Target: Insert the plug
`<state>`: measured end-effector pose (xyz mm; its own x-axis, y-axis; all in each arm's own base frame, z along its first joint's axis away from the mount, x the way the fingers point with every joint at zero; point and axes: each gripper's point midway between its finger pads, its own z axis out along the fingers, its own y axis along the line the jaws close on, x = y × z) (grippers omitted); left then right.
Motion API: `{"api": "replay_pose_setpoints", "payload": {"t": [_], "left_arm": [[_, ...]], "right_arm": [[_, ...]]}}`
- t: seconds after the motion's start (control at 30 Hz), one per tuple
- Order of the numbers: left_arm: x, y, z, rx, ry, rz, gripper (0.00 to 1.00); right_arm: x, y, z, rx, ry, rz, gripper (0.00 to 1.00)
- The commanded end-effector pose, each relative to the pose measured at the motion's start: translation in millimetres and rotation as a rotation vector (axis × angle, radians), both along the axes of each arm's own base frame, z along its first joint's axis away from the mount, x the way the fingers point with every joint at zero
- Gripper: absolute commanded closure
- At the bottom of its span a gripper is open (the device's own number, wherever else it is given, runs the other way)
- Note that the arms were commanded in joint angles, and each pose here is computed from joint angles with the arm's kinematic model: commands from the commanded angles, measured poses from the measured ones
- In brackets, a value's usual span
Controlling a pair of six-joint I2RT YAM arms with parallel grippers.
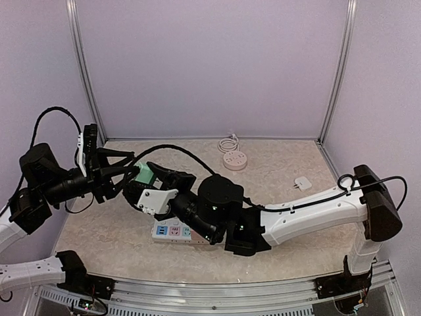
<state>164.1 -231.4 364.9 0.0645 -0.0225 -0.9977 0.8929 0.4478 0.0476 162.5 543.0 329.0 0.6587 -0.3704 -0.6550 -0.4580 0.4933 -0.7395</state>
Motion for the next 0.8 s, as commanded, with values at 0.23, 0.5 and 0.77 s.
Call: {"api": "replay_pose_setpoints", "payload": {"t": [0.23,0.5,0.77], "left_arm": [[9,0,-22,0.06,0.109,0.062,0.6],[6,-5,-33,0.092,0.123,0.028,0.72],[3,-6,-27,0.082,0.076,0.011,1.0]], "right_arm": [[-6,3,34,0.067,-0.052,-0.006,1.0],[-9,10,33,0.052,-0.07,0.006,1.0],[-8,10,18,0.002,-0.036,0.008,1.0]]}}
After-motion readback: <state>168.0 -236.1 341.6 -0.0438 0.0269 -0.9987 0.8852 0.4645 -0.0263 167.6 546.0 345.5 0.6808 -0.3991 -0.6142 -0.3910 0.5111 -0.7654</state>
